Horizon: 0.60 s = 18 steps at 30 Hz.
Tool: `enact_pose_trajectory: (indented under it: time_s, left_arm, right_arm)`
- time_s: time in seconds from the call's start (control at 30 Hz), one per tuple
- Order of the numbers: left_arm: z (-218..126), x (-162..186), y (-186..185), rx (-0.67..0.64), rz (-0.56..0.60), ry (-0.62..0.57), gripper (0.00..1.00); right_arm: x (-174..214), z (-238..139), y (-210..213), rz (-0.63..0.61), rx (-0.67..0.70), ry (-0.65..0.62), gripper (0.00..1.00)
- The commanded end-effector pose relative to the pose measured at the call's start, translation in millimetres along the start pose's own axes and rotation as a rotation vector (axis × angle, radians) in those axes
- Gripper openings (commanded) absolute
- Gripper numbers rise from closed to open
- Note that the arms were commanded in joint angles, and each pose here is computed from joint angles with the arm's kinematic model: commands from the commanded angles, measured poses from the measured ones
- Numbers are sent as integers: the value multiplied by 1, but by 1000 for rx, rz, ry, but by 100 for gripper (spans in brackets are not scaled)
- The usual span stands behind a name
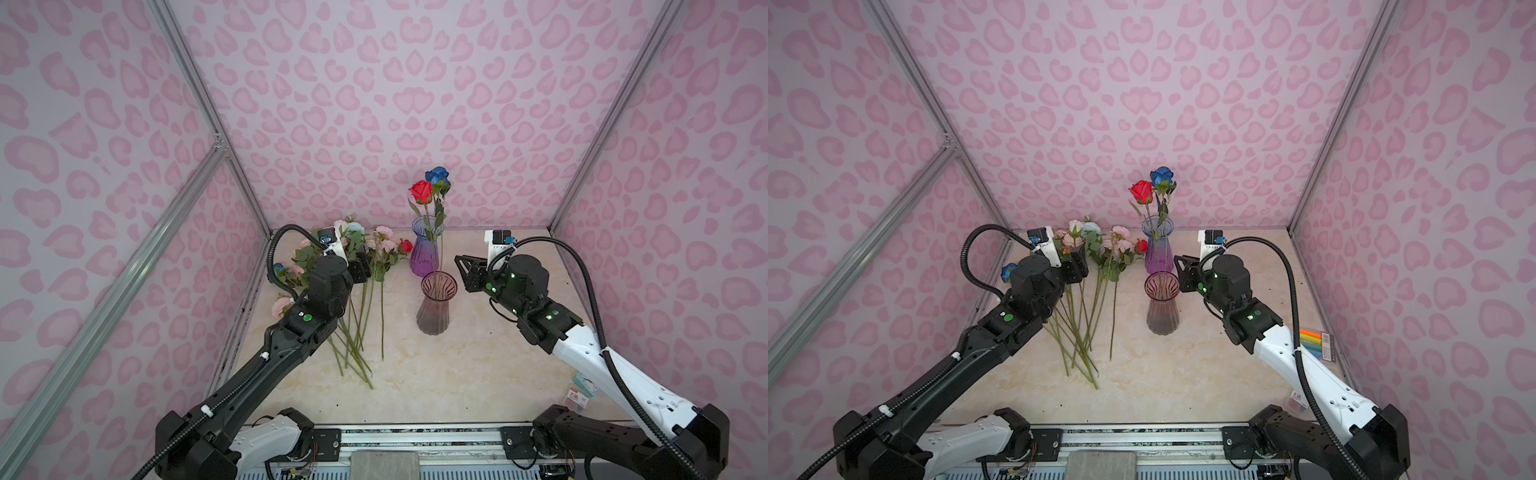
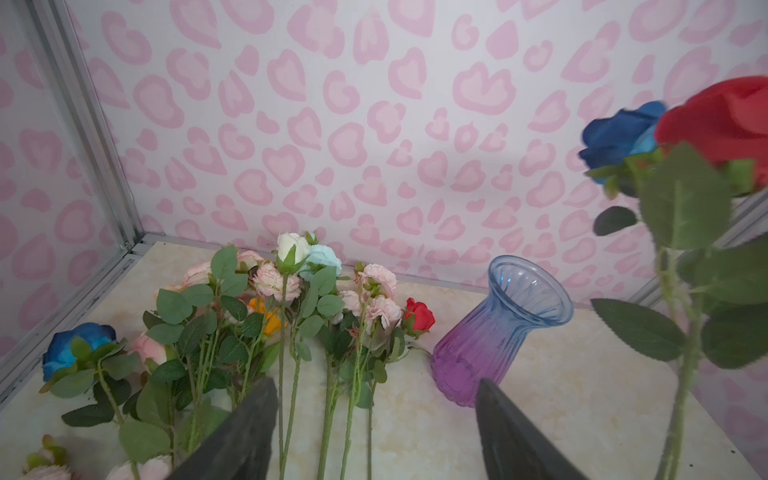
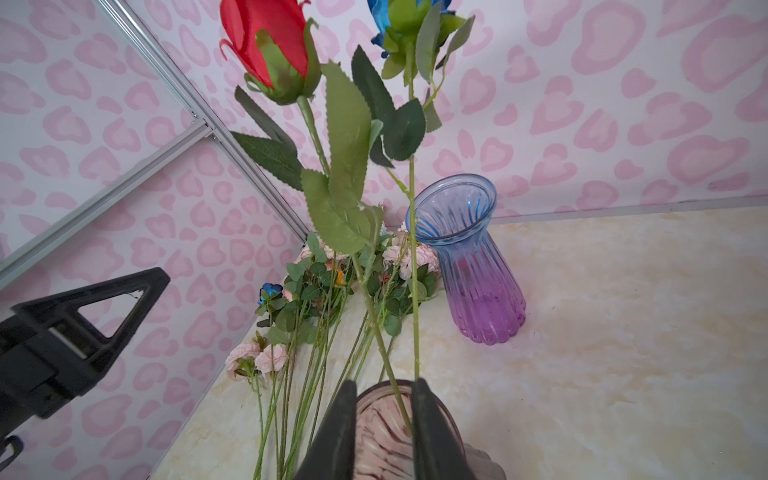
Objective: Arrange the flowers into the vase
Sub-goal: 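Open and withdraw the right gripper while the left gripper moves to the stems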
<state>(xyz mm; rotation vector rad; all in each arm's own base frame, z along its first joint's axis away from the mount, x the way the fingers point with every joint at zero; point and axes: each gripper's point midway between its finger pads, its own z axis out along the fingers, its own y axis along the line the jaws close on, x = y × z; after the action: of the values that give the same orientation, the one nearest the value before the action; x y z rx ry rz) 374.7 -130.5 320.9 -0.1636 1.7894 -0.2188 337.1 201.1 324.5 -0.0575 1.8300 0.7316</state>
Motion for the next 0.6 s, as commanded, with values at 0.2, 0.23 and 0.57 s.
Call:
enact_pose_trajectory:
  time_s: [0.2,0.23,0.57]
  left_arm:
    - [73,85,55,-171,-81,343,63]
    - [83,98,58,-169,-74,397,61]
    - [109,186,96,-335,7,759,46]
  right_arm:
    - [3,-22,-11,-12,40,-30,23]
    - [5,-23,-12,-10,39,-31,23]
    - [18,-35,-25,38,52,-68,22]
